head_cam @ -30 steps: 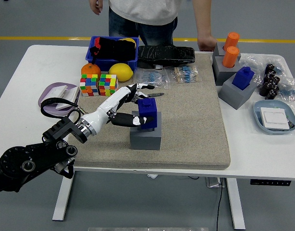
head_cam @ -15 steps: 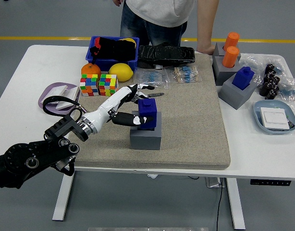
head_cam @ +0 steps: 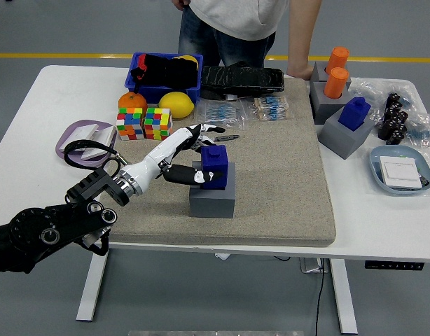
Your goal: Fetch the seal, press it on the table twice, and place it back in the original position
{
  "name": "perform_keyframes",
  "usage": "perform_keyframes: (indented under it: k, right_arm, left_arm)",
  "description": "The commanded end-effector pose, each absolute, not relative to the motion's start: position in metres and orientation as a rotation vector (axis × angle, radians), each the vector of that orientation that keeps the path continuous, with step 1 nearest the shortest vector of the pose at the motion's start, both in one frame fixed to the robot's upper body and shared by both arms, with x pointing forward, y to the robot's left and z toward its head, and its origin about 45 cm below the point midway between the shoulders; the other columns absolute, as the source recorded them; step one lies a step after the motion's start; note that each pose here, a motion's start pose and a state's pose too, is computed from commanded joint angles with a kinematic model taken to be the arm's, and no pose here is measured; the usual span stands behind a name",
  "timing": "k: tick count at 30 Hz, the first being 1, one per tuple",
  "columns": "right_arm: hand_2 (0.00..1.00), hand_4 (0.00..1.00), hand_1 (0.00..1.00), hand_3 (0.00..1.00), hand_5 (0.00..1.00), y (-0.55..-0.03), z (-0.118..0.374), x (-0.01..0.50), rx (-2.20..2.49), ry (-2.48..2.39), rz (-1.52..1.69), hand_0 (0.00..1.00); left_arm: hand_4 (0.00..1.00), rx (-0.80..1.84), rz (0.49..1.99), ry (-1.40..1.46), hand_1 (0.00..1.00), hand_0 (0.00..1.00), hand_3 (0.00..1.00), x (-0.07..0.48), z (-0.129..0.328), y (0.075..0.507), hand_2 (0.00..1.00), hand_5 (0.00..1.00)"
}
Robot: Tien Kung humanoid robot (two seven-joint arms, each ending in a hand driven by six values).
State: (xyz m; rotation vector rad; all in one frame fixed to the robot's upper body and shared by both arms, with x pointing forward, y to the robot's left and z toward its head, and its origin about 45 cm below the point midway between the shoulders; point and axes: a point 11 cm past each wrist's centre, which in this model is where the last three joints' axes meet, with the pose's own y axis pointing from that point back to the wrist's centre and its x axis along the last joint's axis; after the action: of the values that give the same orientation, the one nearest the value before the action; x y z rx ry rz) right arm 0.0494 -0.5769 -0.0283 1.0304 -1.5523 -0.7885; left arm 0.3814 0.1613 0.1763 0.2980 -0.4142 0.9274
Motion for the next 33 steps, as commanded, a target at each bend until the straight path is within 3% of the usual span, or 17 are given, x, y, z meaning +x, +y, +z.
perform_keyframes:
  k: [22,33]
  right_arm:
    - [0.658,0.784,0.681,0.615,0.438,-0.5779,-0.0273,0.0511,1.032,-1.556,-0.783,0.783]
    - [0.658,0.784,0.681,0.615,0.439,-0.5777,-0.0274,0.0514,1.033,-1.555,-0.783,0.783]
  left_arm:
    - [0.674,0.322,0.902,-0.447,0.422,0.527,0.818,0.3835,0.1762,0.1614,0.439,0.002]
    - [0.619,0.319,0.886,-0.438,0.434,0.558,0.809,0.3829,0.1776,0.1574,0.44,0.002]
